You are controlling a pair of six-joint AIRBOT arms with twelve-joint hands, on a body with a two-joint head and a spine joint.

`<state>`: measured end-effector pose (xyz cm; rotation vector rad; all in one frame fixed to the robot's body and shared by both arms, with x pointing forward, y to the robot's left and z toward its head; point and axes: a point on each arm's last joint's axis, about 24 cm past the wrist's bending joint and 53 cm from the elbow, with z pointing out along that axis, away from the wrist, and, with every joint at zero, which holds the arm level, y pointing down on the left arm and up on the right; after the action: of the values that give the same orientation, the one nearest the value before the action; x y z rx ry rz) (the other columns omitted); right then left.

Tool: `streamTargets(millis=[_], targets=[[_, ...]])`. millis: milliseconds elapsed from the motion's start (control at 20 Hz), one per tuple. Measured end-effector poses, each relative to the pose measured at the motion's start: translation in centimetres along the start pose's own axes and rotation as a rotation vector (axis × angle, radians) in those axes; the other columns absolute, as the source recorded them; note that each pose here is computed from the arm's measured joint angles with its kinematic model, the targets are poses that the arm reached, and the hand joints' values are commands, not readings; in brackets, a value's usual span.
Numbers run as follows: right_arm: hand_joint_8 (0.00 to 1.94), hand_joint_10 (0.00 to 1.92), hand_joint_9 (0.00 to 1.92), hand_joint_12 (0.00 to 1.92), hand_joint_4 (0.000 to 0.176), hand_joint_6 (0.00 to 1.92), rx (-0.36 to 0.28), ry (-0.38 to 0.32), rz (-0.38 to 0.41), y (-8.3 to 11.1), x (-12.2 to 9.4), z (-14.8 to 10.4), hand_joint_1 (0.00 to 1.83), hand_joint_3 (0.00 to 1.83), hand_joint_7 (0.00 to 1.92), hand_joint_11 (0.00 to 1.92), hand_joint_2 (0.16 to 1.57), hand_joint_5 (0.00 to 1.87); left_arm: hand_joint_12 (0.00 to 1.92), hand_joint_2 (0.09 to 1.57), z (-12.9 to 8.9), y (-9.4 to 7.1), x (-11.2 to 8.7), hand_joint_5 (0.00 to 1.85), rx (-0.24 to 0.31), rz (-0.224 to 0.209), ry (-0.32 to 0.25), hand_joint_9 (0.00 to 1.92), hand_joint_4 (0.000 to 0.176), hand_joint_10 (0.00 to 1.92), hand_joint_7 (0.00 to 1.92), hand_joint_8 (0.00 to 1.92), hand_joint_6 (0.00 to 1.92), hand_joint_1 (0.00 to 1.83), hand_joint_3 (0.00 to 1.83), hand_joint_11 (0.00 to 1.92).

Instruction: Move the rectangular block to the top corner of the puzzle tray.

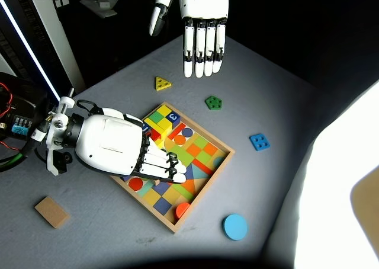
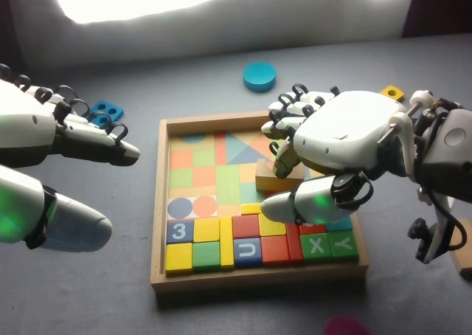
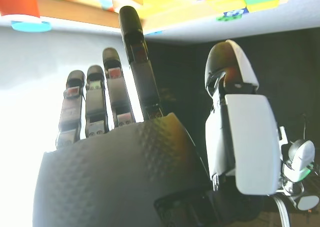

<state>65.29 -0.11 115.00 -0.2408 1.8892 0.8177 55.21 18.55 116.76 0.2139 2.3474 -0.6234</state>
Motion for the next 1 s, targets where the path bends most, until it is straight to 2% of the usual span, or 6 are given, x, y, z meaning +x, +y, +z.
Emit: streamTargets(millis=[100,150,300,600,700,1000], targets=[[0.01,0.0,0.0,0.0,0.0,0.11,0.008,-0.004,0.001,-0.4,-0.2,0.1,0.0,0.0,0.2,0.0,1.2,0.7,0.62,1.2,0.0,0.0,0.0,0.14,0.0,0.0,0.0,0.18,0.024,0.0,0.18,0.0,0.0,0.0,0.0,0.0],[0.01,0.0,0.0,0.0,0.0,0.11,0.009,-0.004,0.001,-0.5,-0.2,0.1,0.0,0.0,0.19,0.0,1.2,0.69,0.69,1.2,0.0,0.0,0.0,0.18,0.0,0.0,0.0,0.21,0.022,0.01,0.22,0.01,0.01,0.0,0.0,0.0],[0.01,0.0,0.0,0.0,0.0,0.11,0.012,0.009,0.001,-0.7,0.3,0.1,0.0,0.0,0.21,0.0,1.2,0.69,0.59,1.2,0.0,0.0,0.0,0.14,0.0,0.0,0.001,0.17,0.019,0.0,0.17,0.0,0.0,0.0,0.0,0.0],[0.01,0.0,0.0,0.0,0.0,0.12,0.014,0.012,-0.004,-0.9,0.5,0.1,0.0,0.0,0.18,0.0,1.2,0.7,0.61,1.2,0.0,0.1,0.0,0.15,-0.002,-0.003,0.0,0.18,0.023,0.0,0.19,0.01,0.0,0.0,0.0,0.0],[0.02,0.0,0.0,0.0,0.0,0.12,0.016,0.013,-0.006,-1.0,0.6,0.1,0.0,0.0,0.2,0.0,1.2,0.71,0.63,1.2,0.0,0.1,0.0,0.16,-0.002,-0.003,0.0,0.18,0.017,0.0,0.19,0.0,0.0,0.0,0.0,0.0],[0.01,0.0,0.0,0.0,0.0,0.11,0.041,0.002,-0.002,-2.5,-0.1,0.8,0.0,0.0,0.19,0.0,1.2,0.69,0.6,1.2,0.0,0.2,0.0,0.16,-0.003,-0.003,0.0,0.17,0.031,0.0,0.18,0.0,0.0,0.0,0.0,0.0]])
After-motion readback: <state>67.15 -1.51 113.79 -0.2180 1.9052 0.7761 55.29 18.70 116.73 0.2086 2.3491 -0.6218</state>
